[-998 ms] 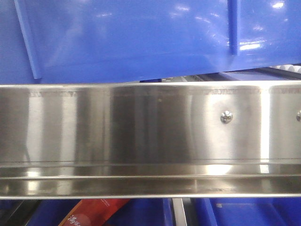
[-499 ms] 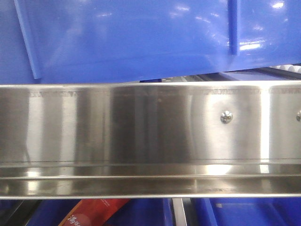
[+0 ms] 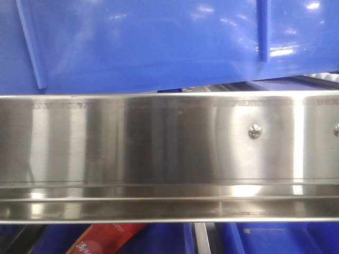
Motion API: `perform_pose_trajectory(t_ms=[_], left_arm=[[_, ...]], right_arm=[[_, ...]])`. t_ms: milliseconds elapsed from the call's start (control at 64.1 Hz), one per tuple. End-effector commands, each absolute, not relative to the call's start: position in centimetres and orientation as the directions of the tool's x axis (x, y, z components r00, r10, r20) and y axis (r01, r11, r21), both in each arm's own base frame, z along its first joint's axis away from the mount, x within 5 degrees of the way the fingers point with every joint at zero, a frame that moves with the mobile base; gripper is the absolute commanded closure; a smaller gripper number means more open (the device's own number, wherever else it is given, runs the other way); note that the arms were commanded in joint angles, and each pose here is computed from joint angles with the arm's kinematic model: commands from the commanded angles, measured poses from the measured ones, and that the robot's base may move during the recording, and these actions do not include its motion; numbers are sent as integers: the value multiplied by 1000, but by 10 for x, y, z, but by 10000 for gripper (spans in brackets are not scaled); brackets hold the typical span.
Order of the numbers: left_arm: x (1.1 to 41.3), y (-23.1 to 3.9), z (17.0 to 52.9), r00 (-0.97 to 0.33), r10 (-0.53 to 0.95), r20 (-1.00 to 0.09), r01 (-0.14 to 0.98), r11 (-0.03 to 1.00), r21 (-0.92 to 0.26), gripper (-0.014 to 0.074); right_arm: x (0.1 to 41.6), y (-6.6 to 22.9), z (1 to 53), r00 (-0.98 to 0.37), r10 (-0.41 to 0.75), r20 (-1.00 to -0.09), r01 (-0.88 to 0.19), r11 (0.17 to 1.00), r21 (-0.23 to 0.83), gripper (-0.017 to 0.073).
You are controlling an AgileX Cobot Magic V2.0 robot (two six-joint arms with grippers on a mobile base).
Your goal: Move blue bin to conveyor side
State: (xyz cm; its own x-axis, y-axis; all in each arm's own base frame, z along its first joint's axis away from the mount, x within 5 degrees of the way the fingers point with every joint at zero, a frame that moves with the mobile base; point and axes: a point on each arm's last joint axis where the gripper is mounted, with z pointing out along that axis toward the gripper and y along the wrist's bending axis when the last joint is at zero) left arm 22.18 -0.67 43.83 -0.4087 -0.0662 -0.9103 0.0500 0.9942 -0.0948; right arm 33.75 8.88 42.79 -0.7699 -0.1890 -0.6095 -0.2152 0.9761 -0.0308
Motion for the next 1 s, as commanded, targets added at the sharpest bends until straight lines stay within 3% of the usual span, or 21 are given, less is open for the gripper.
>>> perform_pose_trajectory(t_ms=[0, 156, 296, 749, 982], left_arm=[[221, -7, 441, -395, -76, -915, 53, 993, -105, 582], [221, -7, 441, -395, -76, -915, 53, 993, -105, 582], [221, -7, 441, -395, -76, -915, 53, 993, -105, 582], [234, -6, 446, -299, -88, -950, 45, 993, -106, 570], [261, -7, 448, -380, -92, -920, 45, 992, -118, 383]], right_arm=[[338, 88, 428, -762, -190, -619, -208, 977, -44, 295], [338, 88, 428, -763, -189, -619, -207, 977, -42, 435], [338, 88, 428, -763, -189, -619, -207, 977, -42, 654], [338, 88, 428, -763, -188, -619, -208, 977, -41, 638], [338, 88, 428, -763, -188, -619, -208, 977, -41, 638]])
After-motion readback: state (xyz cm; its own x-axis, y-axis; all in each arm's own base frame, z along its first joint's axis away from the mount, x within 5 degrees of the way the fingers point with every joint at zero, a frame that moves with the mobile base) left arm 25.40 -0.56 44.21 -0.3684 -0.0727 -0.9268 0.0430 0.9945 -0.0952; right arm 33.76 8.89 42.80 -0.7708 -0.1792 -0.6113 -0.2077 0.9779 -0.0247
